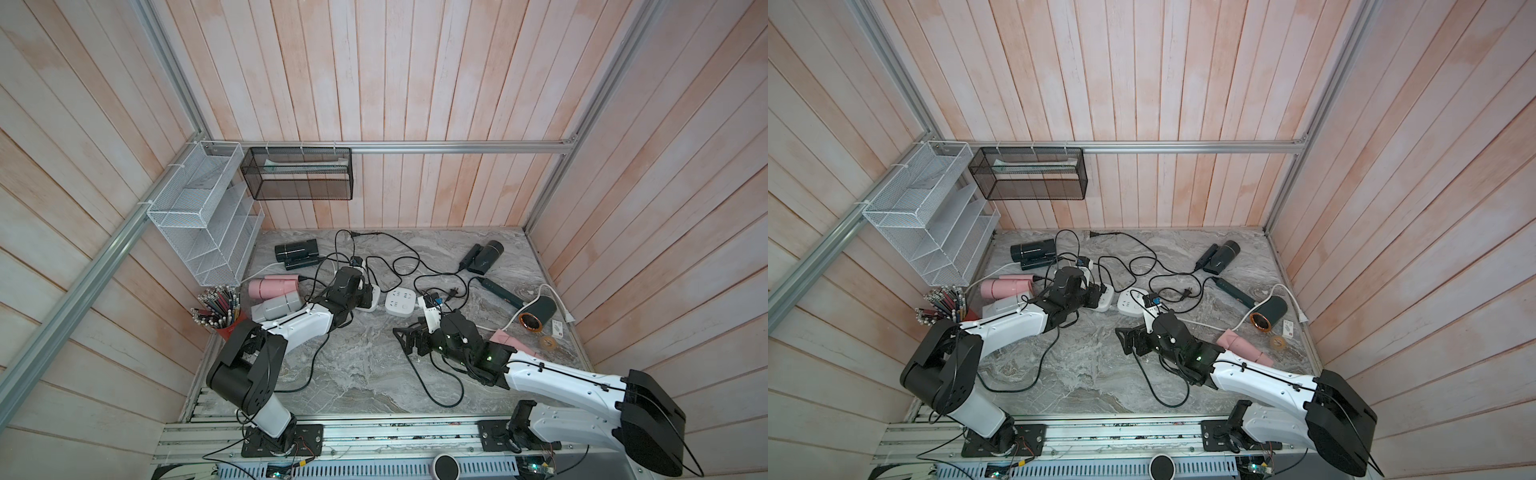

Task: Charge the blow dryers
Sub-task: Insert the plug into the socket.

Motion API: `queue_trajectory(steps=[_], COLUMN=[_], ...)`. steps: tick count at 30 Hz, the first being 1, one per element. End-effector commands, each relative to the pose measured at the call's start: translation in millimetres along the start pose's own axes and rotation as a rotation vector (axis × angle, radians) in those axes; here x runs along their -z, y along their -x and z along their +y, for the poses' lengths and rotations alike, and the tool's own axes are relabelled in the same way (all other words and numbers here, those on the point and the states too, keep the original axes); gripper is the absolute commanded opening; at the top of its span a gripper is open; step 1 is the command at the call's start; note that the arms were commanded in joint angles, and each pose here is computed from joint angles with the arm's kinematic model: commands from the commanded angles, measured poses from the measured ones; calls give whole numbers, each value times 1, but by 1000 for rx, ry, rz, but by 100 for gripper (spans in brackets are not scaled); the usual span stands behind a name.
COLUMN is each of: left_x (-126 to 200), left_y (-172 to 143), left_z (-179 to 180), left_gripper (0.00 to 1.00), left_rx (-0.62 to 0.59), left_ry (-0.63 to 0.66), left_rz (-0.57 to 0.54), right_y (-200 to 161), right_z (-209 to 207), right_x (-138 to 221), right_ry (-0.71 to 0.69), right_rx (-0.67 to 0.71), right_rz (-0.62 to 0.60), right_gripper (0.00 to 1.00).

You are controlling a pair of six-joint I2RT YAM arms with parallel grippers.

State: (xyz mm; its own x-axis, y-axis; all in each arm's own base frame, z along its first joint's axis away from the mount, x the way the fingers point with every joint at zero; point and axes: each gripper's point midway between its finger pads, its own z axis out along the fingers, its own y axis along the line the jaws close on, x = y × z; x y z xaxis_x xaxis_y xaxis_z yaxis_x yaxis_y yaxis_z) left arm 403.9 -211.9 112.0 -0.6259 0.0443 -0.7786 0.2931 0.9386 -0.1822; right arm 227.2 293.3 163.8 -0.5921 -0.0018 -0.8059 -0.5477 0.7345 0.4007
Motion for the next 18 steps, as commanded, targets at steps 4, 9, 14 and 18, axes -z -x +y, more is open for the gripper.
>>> queue_trajectory(steps=[4, 9, 14, 18], left_x=[-9, -9, -10, -11], left_y=[11, 8, 3, 0], left_z=[-2, -1, 2, 3], left_gripper=[7, 7, 7, 7], left_rx=[-8, -3, -6, -6], left_ry=[8, 10, 21, 24], left_rz=[-37, -31, -23, -17], right_y=[-3, -5, -7, -6], right_z=[-7, -9, -9, -9], right_x=[-1, -2, -2, -2], right_ry=[-32, -34, -35, -36], right_rx=[8, 5, 3, 4], right_rz=[15, 18, 24, 22], right_gripper=[99, 99, 99, 99])
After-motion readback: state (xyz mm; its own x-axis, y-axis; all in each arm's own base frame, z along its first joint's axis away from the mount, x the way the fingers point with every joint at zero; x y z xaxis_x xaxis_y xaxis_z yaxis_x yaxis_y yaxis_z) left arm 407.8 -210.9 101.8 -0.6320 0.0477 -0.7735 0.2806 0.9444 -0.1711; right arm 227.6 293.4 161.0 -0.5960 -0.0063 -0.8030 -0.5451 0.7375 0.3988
